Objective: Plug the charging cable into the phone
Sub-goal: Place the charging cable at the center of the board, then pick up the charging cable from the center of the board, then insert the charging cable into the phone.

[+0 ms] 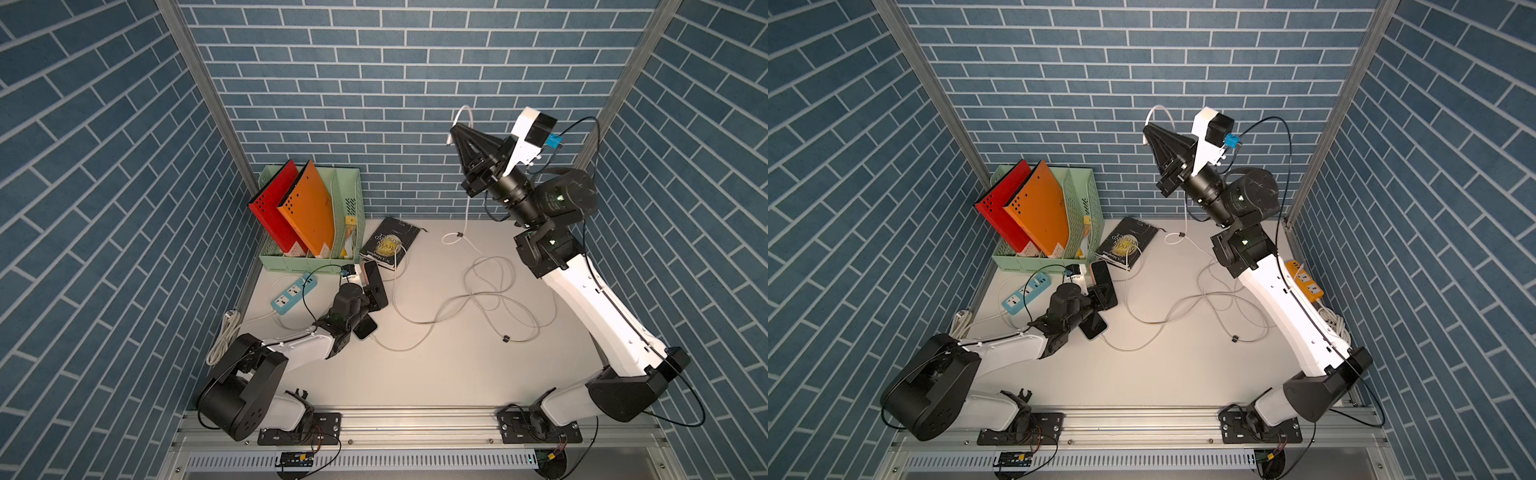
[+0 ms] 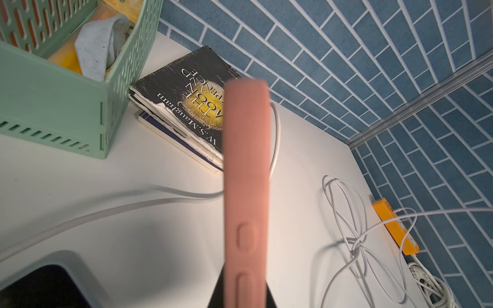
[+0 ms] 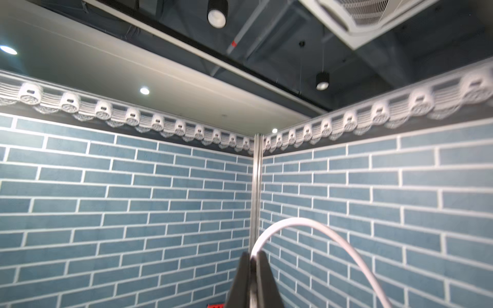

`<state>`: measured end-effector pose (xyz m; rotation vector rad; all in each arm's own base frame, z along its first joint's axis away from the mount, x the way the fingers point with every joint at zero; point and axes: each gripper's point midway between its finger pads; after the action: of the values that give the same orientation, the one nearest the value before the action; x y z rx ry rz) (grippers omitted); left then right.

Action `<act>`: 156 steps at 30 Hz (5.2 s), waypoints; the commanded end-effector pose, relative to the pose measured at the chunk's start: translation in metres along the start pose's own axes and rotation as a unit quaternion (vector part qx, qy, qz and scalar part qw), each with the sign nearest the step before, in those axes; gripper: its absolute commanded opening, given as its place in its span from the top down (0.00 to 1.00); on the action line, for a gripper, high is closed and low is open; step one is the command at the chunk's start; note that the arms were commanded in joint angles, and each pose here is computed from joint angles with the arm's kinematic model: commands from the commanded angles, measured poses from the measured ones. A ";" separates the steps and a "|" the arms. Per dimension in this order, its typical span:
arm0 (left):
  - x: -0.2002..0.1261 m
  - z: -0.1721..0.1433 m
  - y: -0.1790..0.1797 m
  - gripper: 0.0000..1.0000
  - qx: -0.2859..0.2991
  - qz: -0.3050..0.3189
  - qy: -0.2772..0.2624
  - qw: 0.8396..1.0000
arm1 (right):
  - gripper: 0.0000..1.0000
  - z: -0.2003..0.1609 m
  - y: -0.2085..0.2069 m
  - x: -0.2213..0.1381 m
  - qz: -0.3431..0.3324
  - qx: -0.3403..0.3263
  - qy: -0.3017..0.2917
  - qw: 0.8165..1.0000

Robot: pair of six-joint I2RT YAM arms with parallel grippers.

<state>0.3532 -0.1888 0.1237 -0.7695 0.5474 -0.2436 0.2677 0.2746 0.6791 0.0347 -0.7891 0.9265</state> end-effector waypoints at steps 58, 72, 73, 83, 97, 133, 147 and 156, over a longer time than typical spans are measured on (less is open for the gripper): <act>-0.066 0.057 0.026 1.00 -0.046 0.030 -0.175 0.983 | 0.74 -0.432 0.304 -0.333 -0.039 0.502 0.517 0.692; -0.067 0.059 0.026 1.00 -0.048 0.027 -0.178 0.983 | 0.46 -0.433 0.263 -0.315 0.187 0.066 0.657 0.727; -0.067 0.059 0.026 1.00 -0.049 0.026 -0.177 0.983 | 0.47 -0.435 0.256 -0.314 0.190 0.033 0.663 0.724; -0.067 0.060 0.025 1.00 -0.048 0.025 -0.176 0.983 | 0.63 -0.479 0.244 -0.333 0.268 -0.071 0.712 0.645; -0.064 0.058 0.027 1.00 -0.048 0.025 -0.173 0.983 | 0.66 -0.503 0.248 -0.340 0.275 -0.042 0.724 0.631; -0.067 0.060 0.028 1.00 -0.050 0.027 -0.177 0.983 | 1.00 -0.473 0.247 -0.291 0.219 0.050 0.658 0.719; -0.090 0.051 -0.060 1.00 -0.029 -0.221 -0.130 0.966 | 1.00 -0.342 0.200 -0.263 0.132 0.272 0.401 0.865; -0.112 0.054 -0.136 1.00 -0.039 -0.402 -0.079 0.911 | 1.00 -0.279 0.222 -0.267 0.186 0.407 0.271 0.852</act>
<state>0.3033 -0.1910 0.2245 -1.0172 0.2125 -0.6589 0.2029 0.3244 0.2041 0.2025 0.2770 1.3681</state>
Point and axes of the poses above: each gripper's point midway between its finger pads, its own x axis out along the fingers, its own y axis along the line the jaws close on, z = x × y, and after that the axes turned 12 degrees about -x, right-handed
